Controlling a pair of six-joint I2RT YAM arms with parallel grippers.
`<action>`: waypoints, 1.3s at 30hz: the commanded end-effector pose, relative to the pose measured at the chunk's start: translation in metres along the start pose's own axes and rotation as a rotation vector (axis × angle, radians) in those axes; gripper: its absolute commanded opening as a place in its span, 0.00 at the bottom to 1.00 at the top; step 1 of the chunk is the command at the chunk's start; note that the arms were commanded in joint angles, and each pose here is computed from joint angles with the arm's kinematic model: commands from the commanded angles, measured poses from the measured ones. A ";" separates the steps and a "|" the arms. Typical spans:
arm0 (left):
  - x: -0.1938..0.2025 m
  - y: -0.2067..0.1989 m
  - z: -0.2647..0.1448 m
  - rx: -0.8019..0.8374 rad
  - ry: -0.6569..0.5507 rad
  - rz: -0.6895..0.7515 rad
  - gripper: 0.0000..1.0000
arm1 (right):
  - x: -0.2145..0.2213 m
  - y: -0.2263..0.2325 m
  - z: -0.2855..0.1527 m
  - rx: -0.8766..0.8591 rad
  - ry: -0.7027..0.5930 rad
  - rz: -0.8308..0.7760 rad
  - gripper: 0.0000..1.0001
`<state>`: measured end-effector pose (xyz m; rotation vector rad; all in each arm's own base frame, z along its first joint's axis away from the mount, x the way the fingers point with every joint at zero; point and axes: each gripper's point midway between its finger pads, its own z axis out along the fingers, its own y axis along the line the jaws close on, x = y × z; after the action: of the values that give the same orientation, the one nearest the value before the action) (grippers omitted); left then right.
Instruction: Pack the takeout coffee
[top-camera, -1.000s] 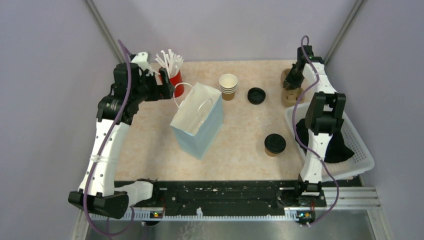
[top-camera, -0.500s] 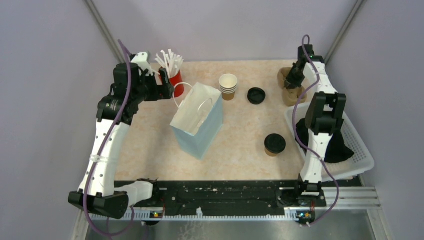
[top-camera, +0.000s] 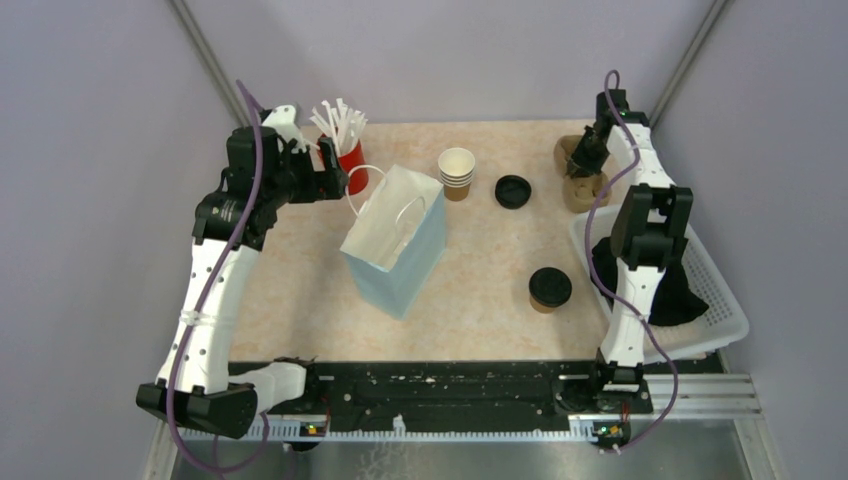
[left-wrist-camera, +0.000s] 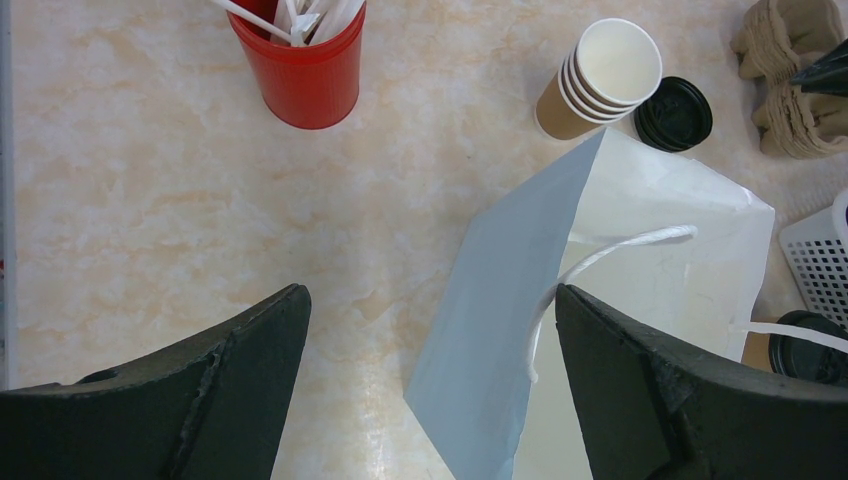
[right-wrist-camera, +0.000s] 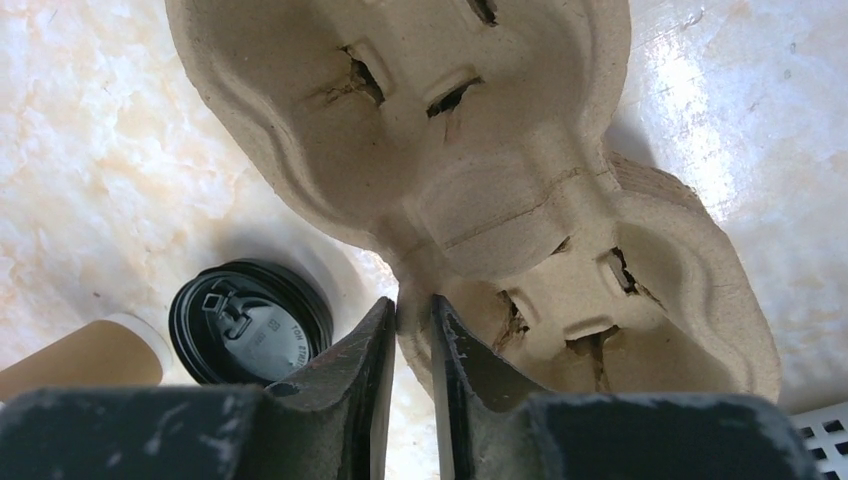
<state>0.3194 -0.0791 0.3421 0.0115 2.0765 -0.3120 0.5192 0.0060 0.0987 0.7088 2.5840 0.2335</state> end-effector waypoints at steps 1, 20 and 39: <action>-0.007 -0.004 -0.006 0.019 -0.033 0.014 0.98 | -0.021 0.013 -0.017 -0.061 -0.060 0.021 0.18; -0.003 -0.004 -0.006 0.023 -0.030 0.018 0.98 | -0.029 0.011 -0.043 -0.097 -0.093 0.035 0.02; -0.002 -0.008 -0.008 0.047 -0.035 0.016 0.98 | -0.033 -0.004 -0.057 0.041 -0.161 -0.050 0.00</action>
<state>0.3144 -0.0821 0.3381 0.0257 2.0837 -0.3336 0.5165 -0.0070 0.1218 0.7214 2.5348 0.2282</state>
